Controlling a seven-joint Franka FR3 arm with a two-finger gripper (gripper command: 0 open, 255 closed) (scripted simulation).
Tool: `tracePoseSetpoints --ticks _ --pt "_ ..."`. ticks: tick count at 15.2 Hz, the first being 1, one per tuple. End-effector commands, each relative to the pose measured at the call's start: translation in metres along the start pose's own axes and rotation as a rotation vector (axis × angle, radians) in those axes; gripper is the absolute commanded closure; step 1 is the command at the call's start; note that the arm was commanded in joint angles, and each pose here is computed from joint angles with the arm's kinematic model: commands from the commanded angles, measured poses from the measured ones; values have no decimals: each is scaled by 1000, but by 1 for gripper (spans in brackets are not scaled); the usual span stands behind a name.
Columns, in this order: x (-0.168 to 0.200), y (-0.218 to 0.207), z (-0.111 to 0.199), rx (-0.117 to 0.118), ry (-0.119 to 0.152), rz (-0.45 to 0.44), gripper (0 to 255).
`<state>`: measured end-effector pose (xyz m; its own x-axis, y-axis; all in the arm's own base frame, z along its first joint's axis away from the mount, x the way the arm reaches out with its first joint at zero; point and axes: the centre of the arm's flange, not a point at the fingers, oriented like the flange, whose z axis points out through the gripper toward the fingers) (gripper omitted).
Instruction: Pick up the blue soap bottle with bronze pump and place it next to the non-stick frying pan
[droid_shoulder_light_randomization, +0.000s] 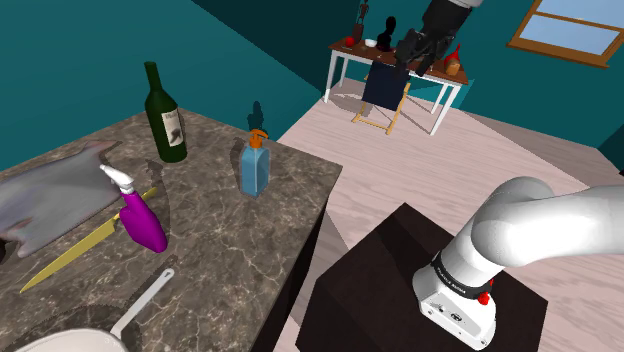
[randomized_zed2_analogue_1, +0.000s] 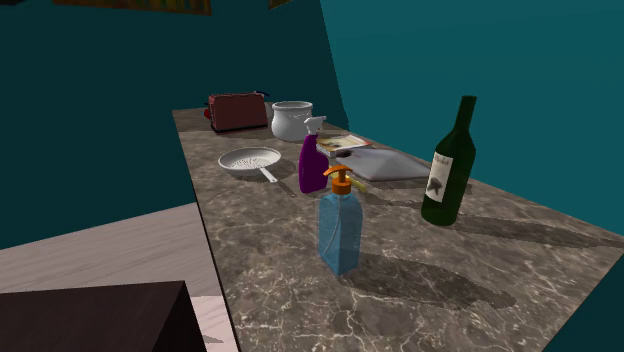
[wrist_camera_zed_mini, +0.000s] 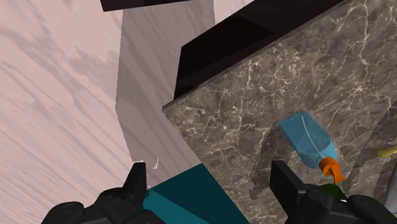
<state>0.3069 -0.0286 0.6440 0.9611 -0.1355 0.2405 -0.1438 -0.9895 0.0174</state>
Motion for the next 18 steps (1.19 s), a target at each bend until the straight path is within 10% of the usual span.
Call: tracePoseSetpoints --ticks 1,18 --pt "0 0 0 0 0 0 0" --pt "88 -160 128 13 -2 -18 0"
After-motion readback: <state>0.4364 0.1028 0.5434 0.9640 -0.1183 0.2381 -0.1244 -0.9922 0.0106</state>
